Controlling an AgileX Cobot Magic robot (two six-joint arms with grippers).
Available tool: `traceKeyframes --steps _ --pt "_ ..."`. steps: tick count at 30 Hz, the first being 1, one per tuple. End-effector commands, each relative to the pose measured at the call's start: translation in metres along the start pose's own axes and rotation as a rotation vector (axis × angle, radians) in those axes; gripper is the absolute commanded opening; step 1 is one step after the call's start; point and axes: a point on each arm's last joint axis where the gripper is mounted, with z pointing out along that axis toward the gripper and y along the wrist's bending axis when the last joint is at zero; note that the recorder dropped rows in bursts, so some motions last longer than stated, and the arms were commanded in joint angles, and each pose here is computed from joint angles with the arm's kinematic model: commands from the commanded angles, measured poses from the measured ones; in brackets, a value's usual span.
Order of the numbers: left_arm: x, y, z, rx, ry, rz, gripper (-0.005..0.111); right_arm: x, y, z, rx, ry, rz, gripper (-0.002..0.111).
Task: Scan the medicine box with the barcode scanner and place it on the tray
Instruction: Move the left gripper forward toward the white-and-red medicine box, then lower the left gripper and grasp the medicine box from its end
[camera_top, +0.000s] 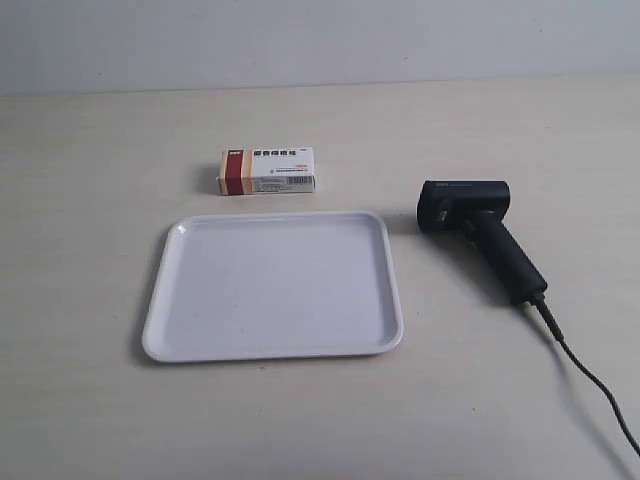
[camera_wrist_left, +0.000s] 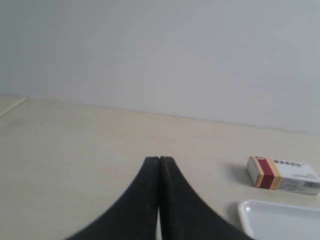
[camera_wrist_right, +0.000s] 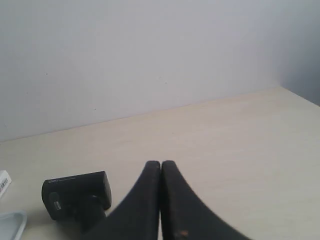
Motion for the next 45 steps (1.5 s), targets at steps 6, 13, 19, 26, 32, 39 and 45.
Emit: traceKeyframes --steps 6,13,19,26,32,39,45 --pt "-0.032 -0.005 -0.006 0.1 -0.352 -0.236 0.001 0.001 -0.001 0.0 0.006 -0.003 -0.009 0.0" --pt "-0.073 0.001 -0.004 -0.009 -0.573 -0.132 0.0 0.0 0.0 0.0 0.004 -0.02 -0.009 0.0" --pt "-0.106 -0.005 0.068 -0.071 -0.266 -0.025 0.0 -0.026 0.003 -0.004 -0.038 -0.304 0.007 0.0" --pt "-0.078 -0.011 0.195 -0.038 0.504 0.096 0.0 -0.031 0.004 -0.006 -0.053 -0.359 0.046 0.0" --pt "-0.035 -0.033 0.274 0.308 0.992 0.346 0.0 -0.036 0.003 -0.008 -0.062 -0.424 0.116 0.0" --pt "-0.002 -0.083 0.314 1.152 0.726 0.305 0.0 -0.037 0.003 -0.009 -0.052 -0.43 0.066 0.0" --pt "0.017 -0.084 0.344 1.033 0.564 0.163 0.006 -0.036 0.003 -0.008 -0.044 -0.427 0.027 0.0"
